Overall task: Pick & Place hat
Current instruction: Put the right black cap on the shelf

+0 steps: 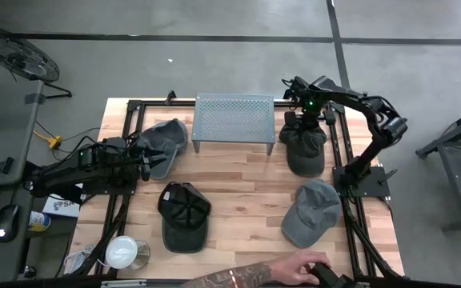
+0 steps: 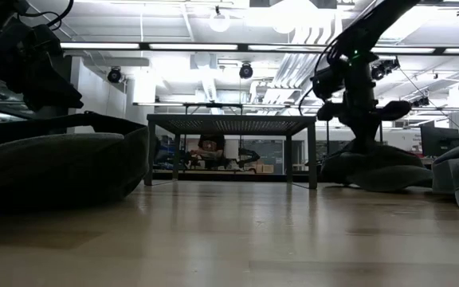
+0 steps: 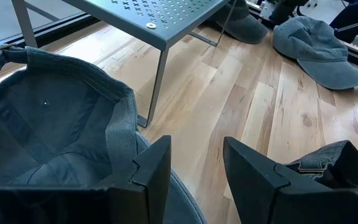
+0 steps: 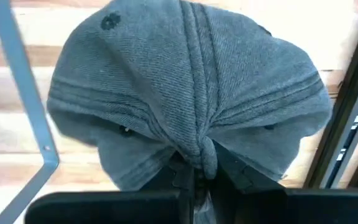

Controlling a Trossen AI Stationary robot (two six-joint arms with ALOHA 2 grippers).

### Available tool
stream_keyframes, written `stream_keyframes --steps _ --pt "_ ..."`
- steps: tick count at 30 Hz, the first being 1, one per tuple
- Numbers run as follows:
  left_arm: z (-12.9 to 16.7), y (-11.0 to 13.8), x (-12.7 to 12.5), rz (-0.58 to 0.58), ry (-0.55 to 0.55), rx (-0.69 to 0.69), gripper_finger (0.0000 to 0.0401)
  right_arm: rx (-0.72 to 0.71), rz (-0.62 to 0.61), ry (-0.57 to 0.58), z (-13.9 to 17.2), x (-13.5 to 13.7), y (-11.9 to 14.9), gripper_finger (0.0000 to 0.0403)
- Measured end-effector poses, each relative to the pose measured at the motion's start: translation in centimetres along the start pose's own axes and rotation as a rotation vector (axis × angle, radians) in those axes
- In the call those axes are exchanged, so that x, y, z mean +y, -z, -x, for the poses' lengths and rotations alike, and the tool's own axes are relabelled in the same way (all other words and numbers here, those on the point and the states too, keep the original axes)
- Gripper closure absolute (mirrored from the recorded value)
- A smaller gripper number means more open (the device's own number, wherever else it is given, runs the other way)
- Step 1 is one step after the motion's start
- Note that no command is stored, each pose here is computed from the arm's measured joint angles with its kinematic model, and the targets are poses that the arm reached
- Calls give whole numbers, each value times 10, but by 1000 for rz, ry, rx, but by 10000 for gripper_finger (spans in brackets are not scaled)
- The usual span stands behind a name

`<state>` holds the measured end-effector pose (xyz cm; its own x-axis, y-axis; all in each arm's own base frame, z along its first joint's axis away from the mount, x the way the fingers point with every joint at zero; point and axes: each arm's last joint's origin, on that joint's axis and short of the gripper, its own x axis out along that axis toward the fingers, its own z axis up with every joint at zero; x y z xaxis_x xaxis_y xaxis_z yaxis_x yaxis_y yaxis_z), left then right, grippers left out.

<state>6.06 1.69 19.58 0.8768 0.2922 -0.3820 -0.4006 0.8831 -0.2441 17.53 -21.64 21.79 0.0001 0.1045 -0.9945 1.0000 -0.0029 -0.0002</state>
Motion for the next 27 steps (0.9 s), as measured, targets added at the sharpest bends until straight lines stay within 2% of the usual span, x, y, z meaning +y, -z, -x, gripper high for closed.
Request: stream_keyframes --steps 18,27 --pt "0 0 0 0 0 0 256 -142 212 -124 62 -32 48 386" --pt "0 0 0 0 0 0 256 -210 278 -230 88 -46 71 386"
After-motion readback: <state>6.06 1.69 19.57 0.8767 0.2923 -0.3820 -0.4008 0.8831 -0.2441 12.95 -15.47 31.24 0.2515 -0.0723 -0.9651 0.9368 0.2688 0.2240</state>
